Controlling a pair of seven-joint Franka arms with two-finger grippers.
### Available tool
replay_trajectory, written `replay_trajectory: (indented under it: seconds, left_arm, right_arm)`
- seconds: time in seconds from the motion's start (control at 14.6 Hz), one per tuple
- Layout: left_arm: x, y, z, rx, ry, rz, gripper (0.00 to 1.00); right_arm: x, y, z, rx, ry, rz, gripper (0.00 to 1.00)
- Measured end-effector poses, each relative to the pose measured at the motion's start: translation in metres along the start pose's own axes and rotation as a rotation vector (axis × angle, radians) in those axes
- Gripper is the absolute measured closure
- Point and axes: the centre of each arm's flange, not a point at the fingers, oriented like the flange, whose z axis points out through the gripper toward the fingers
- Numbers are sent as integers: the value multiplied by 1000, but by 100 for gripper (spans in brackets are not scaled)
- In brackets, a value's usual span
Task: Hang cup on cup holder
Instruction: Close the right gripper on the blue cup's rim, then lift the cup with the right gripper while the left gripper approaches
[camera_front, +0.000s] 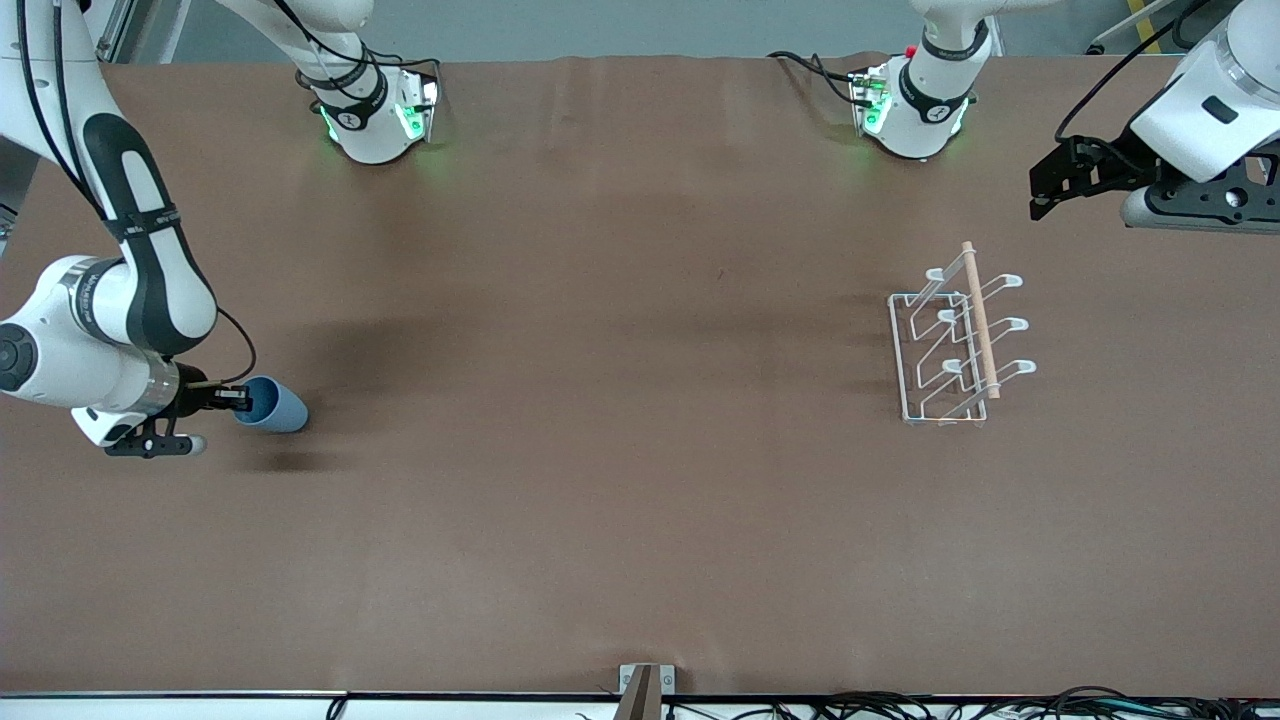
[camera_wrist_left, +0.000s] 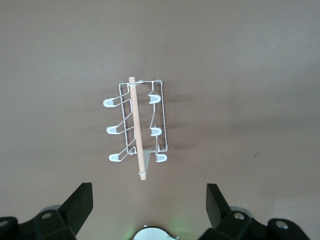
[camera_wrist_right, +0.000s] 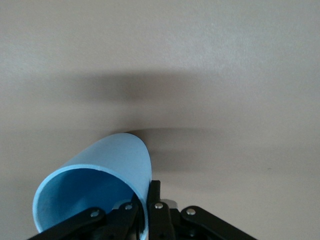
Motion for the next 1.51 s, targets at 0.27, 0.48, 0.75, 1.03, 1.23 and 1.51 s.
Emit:
replay_trajectory:
  seconds: [0.27, 0.48, 0.75, 1.03, 1.23, 1.51]
  left_arm:
    - [0, 0, 0, 0, -1, 0, 0]
    - [0, 2, 1, -14, -2, 2, 0]
    - [1, 10, 2, -91, -10, 8, 0]
    - [12, 49, 20, -200, -44, 69, 0]
    - [14, 126, 20, -222, 13, 204, 0]
    - [-12, 232, 0, -248, 71, 401, 0]
  right_arm:
    - [-1, -47, -52, 84, 12, -22, 95]
    - [-14, -103, -100, 259, -11, -24, 95]
    - [-26, -176, -136, 487, -34, -52, 95]
    - [-41, -241, -160, 757, -90, -68, 95]
    - [-49, -270, -175, 958, -136, -59, 95]
    - [-58, -304, -186, 1131, -199, -72, 95]
